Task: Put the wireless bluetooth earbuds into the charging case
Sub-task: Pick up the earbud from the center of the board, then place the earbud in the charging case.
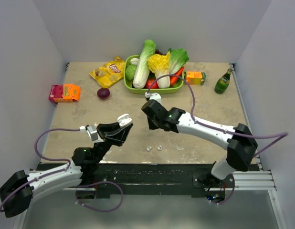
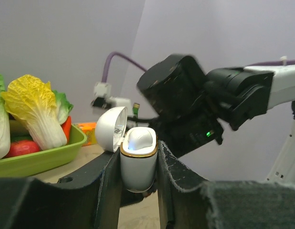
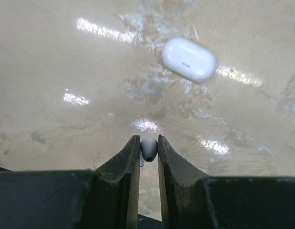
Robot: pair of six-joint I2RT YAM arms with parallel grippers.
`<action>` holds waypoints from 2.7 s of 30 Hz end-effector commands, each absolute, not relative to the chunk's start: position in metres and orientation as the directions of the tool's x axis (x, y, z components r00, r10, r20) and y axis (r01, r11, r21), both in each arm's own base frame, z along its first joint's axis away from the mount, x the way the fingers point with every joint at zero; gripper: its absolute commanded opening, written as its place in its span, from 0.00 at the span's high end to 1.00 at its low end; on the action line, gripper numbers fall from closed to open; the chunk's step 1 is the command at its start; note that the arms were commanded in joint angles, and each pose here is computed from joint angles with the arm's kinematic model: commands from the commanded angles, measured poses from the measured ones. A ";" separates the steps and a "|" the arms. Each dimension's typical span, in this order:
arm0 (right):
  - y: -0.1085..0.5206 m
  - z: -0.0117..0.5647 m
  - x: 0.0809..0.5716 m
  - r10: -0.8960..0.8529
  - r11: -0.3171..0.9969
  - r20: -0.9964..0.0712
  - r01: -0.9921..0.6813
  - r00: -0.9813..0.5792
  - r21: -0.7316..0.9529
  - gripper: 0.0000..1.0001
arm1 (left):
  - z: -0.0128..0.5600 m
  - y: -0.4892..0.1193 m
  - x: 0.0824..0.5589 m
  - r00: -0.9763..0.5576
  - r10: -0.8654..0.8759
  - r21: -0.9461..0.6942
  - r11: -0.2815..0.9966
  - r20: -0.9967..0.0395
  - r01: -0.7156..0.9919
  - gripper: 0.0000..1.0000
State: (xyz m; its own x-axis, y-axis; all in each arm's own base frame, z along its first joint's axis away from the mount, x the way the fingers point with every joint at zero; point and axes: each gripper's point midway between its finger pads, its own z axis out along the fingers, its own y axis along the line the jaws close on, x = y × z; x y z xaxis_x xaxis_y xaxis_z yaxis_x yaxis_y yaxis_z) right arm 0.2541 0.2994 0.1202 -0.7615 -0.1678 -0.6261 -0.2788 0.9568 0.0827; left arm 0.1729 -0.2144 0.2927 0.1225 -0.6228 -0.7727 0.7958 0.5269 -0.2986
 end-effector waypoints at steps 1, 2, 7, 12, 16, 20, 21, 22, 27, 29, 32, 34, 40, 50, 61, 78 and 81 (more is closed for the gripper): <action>0.284 0.200 0.278 -0.037 0.962 -0.805 -0.238 -0.592 0.132 1.00 | 0.300 -0.208 0.176 0.186 -0.636 -0.281 0.559 -0.749 0.780 1.00; 0.286 0.217 0.283 0.010 0.955 -0.837 -0.243 -0.547 0.170 1.00 | 0.300 -0.211 0.179 0.186 -0.630 -0.278 0.563 -0.754 0.778 1.00; 0.264 0.295 0.270 0.178 0.892 -0.928 -0.345 -0.328 0.293 1.00 | 0.316 -0.220 0.184 0.218 -0.629 -0.251 0.569 -0.746 0.783 1.00; 0.268 0.334 0.245 0.212 0.787 -0.955 -0.544 -0.206 0.292 1.00 | 0.336 -0.224 0.183 0.274 -0.647 -0.209 0.567 -0.712 0.797 1.00; 0.270 0.347 0.229 0.211 0.725 -0.963 -0.634 -0.166 0.268 1.00 | 0.353 -0.238 0.176 0.312 -0.664 -0.127 0.525 -0.680 0.841 1.00; 0.258 0.376 0.210 0.319 0.657 -0.946 -0.707 -0.051 0.260 1.00 | 0.371 -0.249 0.163 0.346 -0.690 -0.038 0.476 -0.636 0.879 1.00; 0.256 0.369 0.207 0.319 0.653 -0.947 -0.715 -0.037 0.248 1.00 | 0.378 -0.251 0.162 0.356 -0.697 -0.024 0.472 -0.622 0.881 1.00; 0.254 0.373 0.205 0.334 0.647 -0.942 -0.722 -0.020 0.245 1.00 | 0.378 -0.254 0.162 0.358 -0.697 -0.013 0.466 -0.622 0.884 1.00; 0.250 0.388 0.198 0.337 0.633 -0.940 -0.751 0.047 0.190 1.00 | 0.401 -0.260 0.155 0.401 -0.713 0.063 0.450 -0.576 0.891 1.00; 0.251 0.393 0.194 0.344 0.618 -0.937 -0.766 0.063 0.176 1.00 | 0.404 -0.264 0.154 0.405 -0.714 0.088 0.437 -0.571 0.895 1.00; 0.252 0.398 0.191 0.355 0.603 -0.931 -0.781 0.079 0.163 1.00 | 0.413 -0.268 0.153 0.405 -0.725 0.110 0.419 -0.557 0.901 1.00; 0.250 0.399 0.190 0.354 0.603 -0.931 -0.783 0.090 0.154 1.00 | 0.417 -0.270 0.152 0.398 -0.736 0.112 0.407 -0.548 0.906 1.00; 0.242 0.401 0.184 0.405 0.596 -0.904 -0.789 0.138 0.147 1.00 | 0.429 -0.264 0.149 0.347 -0.797 0.082 0.354 -0.494 0.932 1.00; 0.233 0.400 0.186 0.432 0.621 -0.886 -0.767 0.166 0.159 1.00 | 0.444 -0.265 0.151 0.245 -0.846 0.008 0.274 -0.475 0.962 1.00; 0.237 0.406 0.189 0.438 0.621 -0.880 -0.769 0.182 0.151 1.00 | 0.454 -0.265 0.143 0.225 -0.862 0.032 0.236 -0.454 0.971 1.00; 0.241 0.396 0.196 0.415 0.638 -0.894 -0.754 0.170 0.153 1.00 | 0.455 -0.264 0.121 0.267 -0.854 0.155 0.220 -0.447 0.963 1.00; 0.237 0.395 0.194 0.420 0.641 -0.891 -0.751 0.171 0.158 1.00 | 0.455 -0.263 0.121 0.273 -0.852 0.158 0.225 -0.446 0.962 1.00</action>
State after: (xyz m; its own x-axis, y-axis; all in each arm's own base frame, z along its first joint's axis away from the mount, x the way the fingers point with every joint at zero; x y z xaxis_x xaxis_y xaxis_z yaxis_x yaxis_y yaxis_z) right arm 0.1962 0.2507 0.3771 0.1198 0.3750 -0.9193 -0.7668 0.6231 0.1543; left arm 0.1852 -0.3421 0.3307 -0.0374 -0.5159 -0.8558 0.9601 0.2189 -0.1739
